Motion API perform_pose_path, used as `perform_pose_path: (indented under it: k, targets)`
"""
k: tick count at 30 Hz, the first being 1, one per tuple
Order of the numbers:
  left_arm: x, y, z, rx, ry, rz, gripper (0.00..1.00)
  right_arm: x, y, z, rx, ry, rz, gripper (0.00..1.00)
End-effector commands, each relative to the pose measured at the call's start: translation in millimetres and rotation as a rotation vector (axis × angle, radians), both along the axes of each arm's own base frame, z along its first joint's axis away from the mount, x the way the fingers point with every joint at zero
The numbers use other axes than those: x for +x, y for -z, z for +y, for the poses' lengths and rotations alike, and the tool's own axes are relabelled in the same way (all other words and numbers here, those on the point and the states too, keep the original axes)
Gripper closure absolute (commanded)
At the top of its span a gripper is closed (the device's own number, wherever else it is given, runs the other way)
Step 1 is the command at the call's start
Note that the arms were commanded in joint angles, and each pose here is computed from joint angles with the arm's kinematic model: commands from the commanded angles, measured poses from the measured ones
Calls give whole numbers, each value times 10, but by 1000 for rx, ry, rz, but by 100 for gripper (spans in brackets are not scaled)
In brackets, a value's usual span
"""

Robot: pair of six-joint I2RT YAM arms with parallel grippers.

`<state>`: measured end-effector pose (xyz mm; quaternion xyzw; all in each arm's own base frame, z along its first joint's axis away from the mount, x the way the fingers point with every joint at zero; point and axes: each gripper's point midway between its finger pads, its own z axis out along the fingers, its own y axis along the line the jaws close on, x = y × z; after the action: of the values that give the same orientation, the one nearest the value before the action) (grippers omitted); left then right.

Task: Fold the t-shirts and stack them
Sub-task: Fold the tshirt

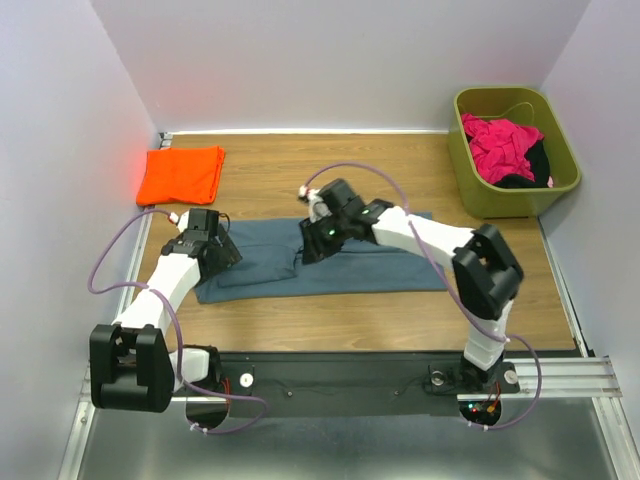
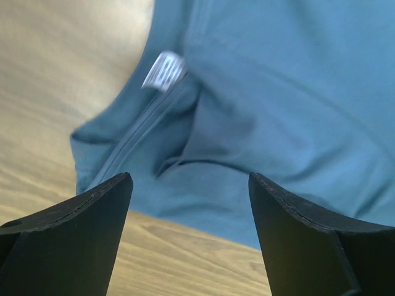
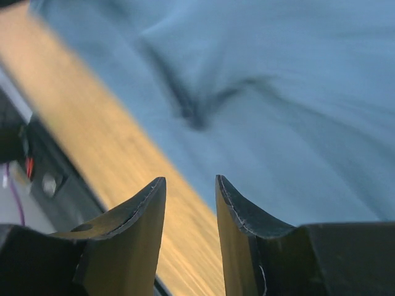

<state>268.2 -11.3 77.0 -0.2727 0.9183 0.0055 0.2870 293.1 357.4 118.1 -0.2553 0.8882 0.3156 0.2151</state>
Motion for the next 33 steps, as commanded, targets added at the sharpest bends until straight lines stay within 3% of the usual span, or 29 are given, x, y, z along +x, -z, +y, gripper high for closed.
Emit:
perform_pose_path:
  k: [1,9,16,19,24,28,33]
  targets:
    - [-37,27,31,-15,-86,-13,11,-262,-95,509,115,-245,-30,56]
    - [-122,255,39,-27,-130,17,9,-429,231,857,120,-355,14,56]
    - [-76,307,4,-25,-82,34,9,-189,356,600,8,-212,-50,57]
    - [41,118,21,-10,-77,5,9,12,291,220,-10,-91,-45,57]
    - [432,-284,-7,-4,-43,-96,14,447,397,-863,-76,229,6,57]
    - [697,-151,-145,-24,16,-43,15,614,496,-1627,-126,451,44,57]
    - [954,110,-324,-59,77,19,15,626,777,-2217,-198,621,131,57]
